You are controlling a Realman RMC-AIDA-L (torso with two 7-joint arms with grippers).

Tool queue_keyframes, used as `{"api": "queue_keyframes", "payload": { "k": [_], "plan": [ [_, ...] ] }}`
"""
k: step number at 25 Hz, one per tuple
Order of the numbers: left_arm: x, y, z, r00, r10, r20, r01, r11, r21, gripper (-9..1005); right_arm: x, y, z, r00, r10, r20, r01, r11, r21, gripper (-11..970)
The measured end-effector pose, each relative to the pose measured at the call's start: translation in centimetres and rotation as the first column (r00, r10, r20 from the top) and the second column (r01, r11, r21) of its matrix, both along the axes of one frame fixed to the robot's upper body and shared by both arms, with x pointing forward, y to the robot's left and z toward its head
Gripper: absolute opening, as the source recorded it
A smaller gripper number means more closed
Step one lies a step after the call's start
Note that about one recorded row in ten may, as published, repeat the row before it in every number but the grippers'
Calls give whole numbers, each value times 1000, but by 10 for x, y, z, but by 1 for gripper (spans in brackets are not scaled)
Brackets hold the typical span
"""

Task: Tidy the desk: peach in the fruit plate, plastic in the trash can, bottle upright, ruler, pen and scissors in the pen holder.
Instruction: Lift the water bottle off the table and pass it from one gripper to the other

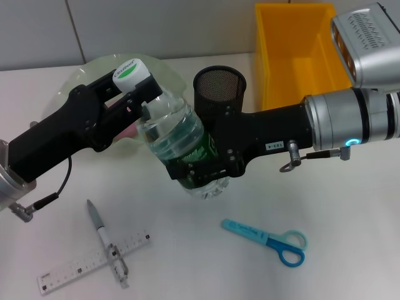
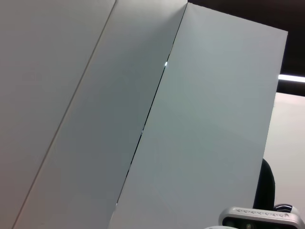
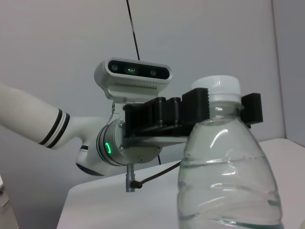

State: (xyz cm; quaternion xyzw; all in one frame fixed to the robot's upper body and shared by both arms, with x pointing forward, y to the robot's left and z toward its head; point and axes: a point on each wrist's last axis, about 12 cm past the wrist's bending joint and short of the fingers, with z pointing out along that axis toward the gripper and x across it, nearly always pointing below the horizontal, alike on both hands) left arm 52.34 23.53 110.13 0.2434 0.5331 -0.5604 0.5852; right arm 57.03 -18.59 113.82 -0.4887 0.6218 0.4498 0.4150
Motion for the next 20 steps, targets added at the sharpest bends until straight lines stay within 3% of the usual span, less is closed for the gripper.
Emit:
{"api": "queue_keyframes", "payload": {
  "k": [20],
  "plan": [
    [0,0,0,1000,-1,-1,1,1000,-2,444,0,3,0,1000,7,0,-7,1000,-17,767]
  ]
}}
